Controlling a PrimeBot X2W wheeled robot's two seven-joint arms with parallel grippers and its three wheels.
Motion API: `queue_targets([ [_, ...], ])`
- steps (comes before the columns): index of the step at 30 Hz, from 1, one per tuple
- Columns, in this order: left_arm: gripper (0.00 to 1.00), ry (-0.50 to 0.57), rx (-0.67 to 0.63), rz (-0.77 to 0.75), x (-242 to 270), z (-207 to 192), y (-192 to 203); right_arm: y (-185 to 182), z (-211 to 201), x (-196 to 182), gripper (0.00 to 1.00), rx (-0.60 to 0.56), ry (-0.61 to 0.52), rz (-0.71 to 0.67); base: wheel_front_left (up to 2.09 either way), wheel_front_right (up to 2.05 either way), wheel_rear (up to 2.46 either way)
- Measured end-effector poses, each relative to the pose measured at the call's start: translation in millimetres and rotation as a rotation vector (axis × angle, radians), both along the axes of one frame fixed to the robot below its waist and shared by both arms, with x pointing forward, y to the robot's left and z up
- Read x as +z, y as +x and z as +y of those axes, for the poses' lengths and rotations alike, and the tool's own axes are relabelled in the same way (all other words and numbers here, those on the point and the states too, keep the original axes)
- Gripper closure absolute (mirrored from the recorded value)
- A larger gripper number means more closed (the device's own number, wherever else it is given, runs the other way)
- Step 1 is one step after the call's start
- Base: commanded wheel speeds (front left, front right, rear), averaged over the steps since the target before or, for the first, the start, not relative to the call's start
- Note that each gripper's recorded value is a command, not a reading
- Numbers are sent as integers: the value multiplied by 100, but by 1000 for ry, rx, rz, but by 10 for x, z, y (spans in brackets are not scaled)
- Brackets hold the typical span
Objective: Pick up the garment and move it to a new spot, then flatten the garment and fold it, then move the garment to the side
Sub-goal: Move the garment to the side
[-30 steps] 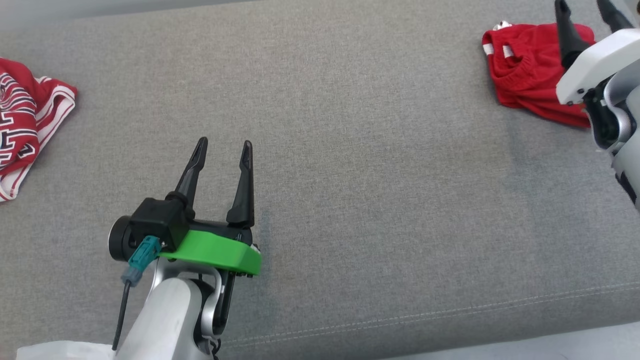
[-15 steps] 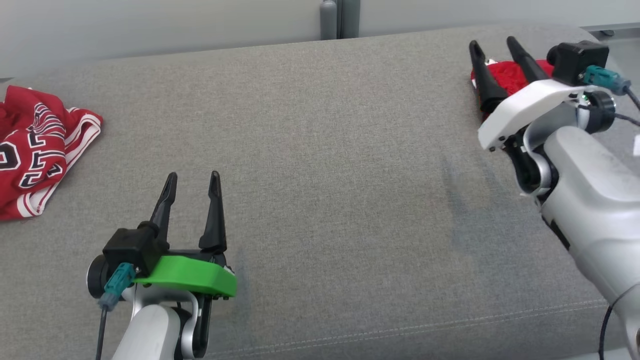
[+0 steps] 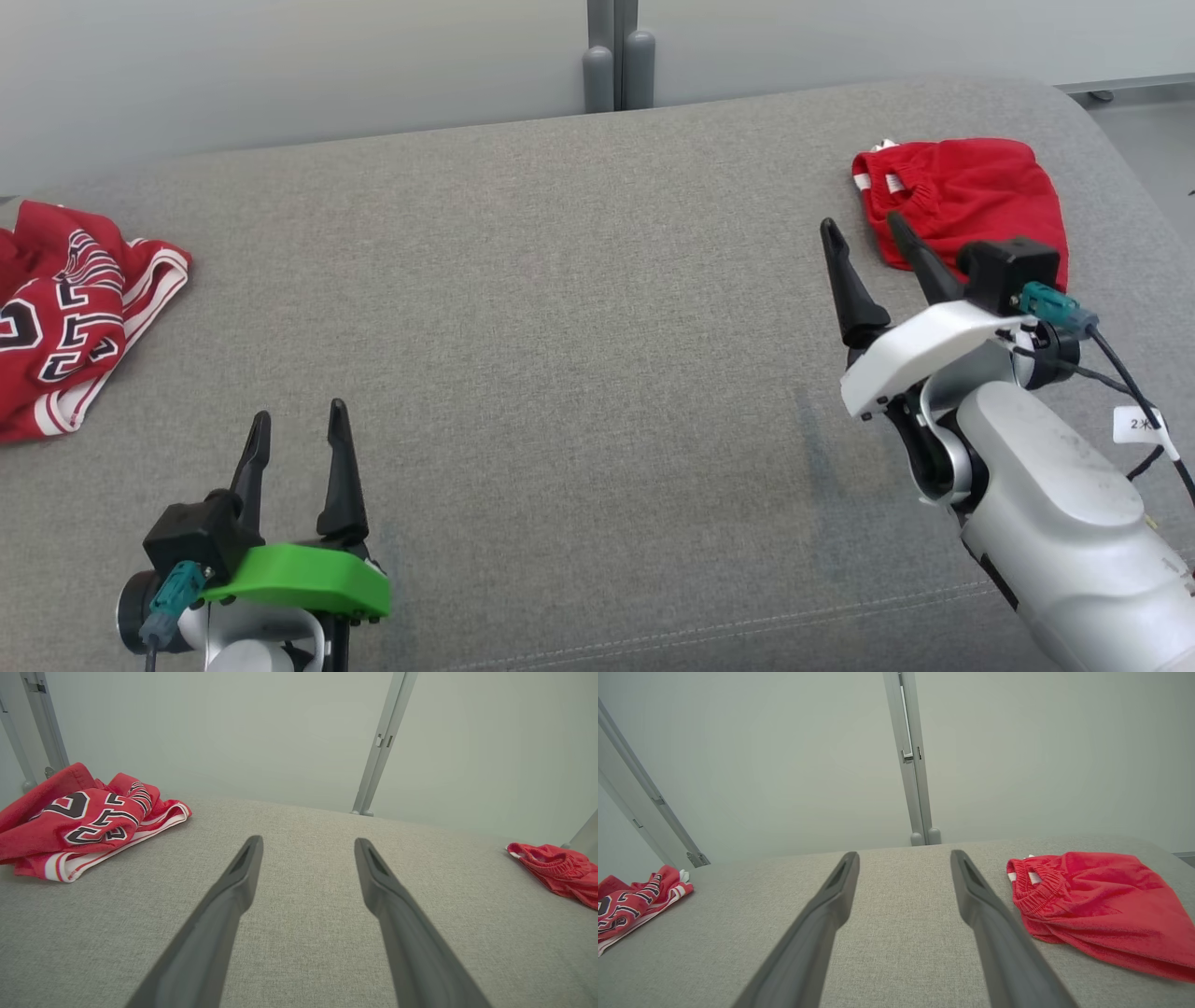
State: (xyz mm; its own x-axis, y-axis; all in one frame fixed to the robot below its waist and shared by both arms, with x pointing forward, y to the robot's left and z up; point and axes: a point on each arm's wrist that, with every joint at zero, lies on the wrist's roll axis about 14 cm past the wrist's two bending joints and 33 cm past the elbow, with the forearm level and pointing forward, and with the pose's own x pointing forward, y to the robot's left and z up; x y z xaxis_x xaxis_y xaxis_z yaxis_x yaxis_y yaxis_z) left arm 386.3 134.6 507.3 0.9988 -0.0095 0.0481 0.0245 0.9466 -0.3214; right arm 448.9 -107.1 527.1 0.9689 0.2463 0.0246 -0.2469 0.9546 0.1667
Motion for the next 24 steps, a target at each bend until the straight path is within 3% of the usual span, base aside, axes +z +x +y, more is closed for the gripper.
queue_targets([
  [24,0,24,8,22,-79,39,-243,-617,-159,-123,0,-92,29,-22,0,0,0],
])
